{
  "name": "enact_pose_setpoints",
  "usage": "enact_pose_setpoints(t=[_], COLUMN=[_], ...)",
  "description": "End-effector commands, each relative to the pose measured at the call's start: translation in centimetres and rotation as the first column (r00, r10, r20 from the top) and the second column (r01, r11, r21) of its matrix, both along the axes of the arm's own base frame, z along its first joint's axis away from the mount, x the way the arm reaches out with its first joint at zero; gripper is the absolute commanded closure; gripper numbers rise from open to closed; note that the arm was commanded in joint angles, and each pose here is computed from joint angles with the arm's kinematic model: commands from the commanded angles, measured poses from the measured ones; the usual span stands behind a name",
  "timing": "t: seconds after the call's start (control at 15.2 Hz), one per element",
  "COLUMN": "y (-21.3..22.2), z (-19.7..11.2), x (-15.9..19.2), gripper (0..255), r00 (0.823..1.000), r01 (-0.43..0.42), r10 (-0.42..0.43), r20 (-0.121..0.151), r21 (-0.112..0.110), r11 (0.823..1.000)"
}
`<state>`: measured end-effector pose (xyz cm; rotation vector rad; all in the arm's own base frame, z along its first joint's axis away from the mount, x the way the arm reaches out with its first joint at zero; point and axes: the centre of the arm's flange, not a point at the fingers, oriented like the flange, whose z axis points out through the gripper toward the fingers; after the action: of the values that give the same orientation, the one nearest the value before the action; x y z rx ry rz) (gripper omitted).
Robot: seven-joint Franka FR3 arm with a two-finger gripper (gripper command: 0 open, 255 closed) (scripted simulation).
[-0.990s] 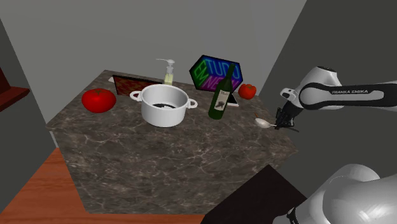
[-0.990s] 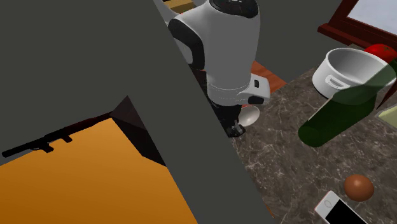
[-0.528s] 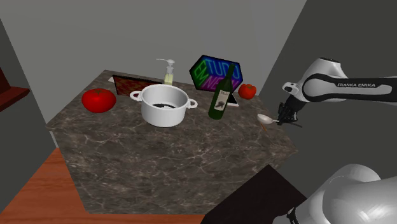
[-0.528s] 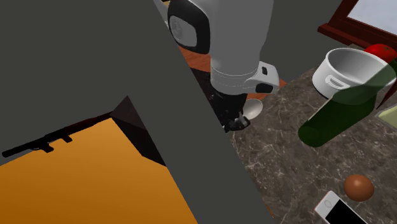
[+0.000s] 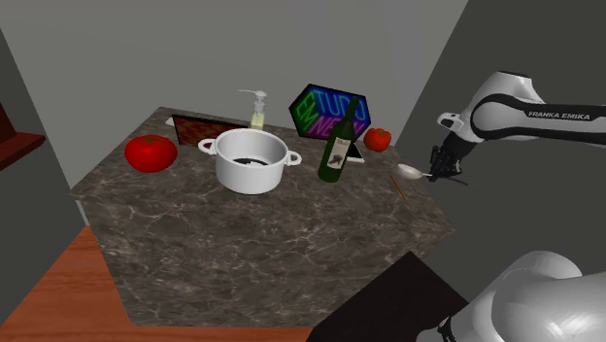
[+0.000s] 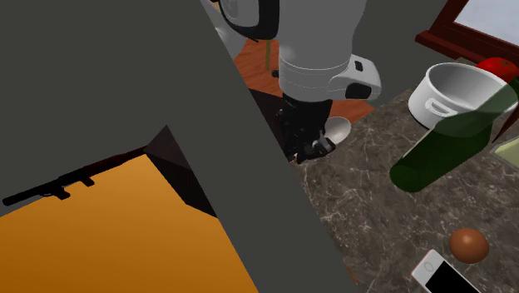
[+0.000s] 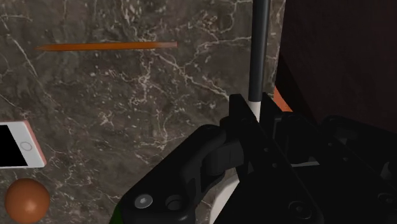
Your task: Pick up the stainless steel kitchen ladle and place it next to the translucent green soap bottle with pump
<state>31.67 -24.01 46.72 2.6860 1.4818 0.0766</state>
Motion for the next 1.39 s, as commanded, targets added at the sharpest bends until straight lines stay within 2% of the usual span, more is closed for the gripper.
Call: enact_pose_setpoints(t=[0.0,1.32], y=[-0.6,-0.6], z=[1.6,12.2], x=[-0.6,-0.6], gripper=[255,255], r00=[1.0,1.0], r01=[0.014,0.014], r10=[-0.014,-0.014], r20=[0.024,0.024], r21=[0.005,0.005], r11=[1.0,1.0])
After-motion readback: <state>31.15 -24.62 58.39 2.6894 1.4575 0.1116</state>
